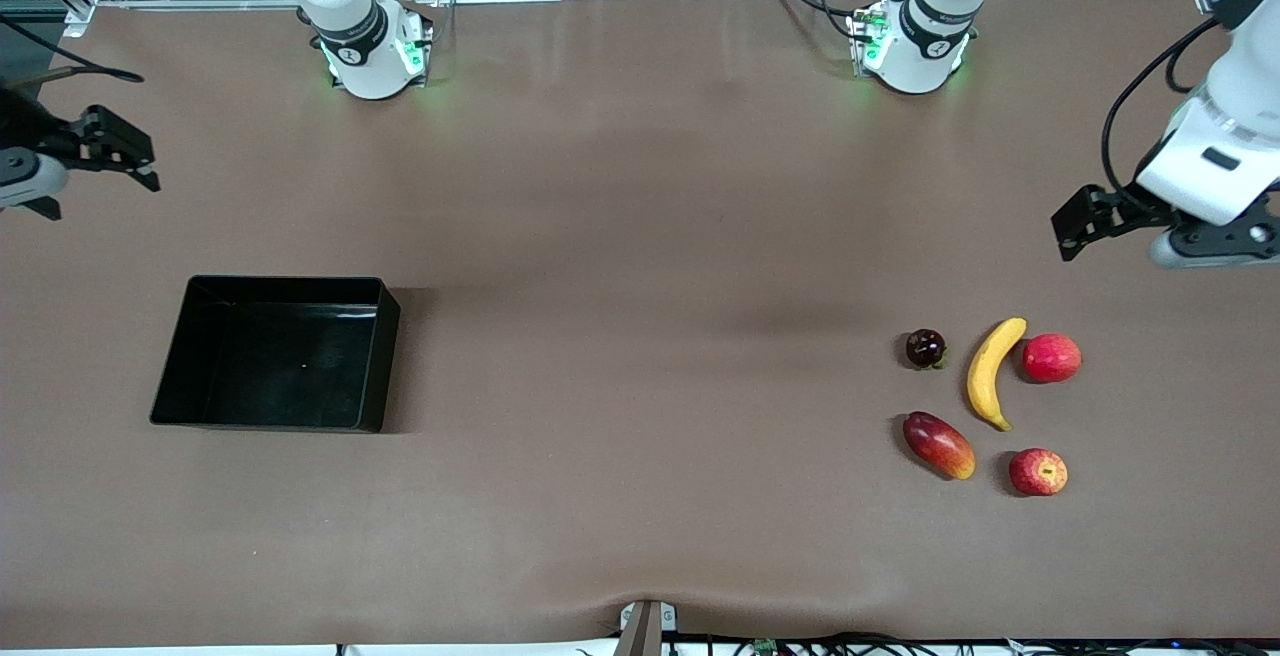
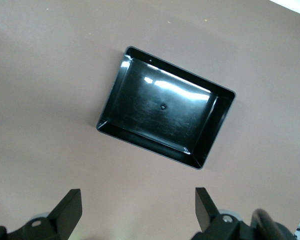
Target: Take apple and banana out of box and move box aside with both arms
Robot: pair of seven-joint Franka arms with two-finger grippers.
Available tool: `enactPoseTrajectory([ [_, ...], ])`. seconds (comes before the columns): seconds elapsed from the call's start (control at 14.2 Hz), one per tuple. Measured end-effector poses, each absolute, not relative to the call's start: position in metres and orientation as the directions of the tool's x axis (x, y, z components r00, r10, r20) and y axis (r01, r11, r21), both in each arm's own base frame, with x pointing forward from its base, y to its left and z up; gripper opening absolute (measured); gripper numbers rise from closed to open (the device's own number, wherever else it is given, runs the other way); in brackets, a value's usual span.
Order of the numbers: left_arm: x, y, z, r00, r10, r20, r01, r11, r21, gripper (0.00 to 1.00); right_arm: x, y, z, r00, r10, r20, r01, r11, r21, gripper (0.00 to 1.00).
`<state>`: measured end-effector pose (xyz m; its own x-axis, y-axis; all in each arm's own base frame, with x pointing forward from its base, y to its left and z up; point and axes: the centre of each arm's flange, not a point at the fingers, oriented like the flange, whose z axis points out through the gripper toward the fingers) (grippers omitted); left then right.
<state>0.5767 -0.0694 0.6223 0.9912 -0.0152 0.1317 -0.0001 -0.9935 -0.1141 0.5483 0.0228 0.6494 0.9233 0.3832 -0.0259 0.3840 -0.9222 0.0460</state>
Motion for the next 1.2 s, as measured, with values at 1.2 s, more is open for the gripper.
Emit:
enactPoseTrajectory([
  [1.2,0.516,-0.078,0.663,1.0,0.012,0.008,0.013,-0.999,-0.032,1.0,0.548,0.012,0.648,0.994,0.106,-0.011,0.106,-0.994,-0.031,1.0],
])
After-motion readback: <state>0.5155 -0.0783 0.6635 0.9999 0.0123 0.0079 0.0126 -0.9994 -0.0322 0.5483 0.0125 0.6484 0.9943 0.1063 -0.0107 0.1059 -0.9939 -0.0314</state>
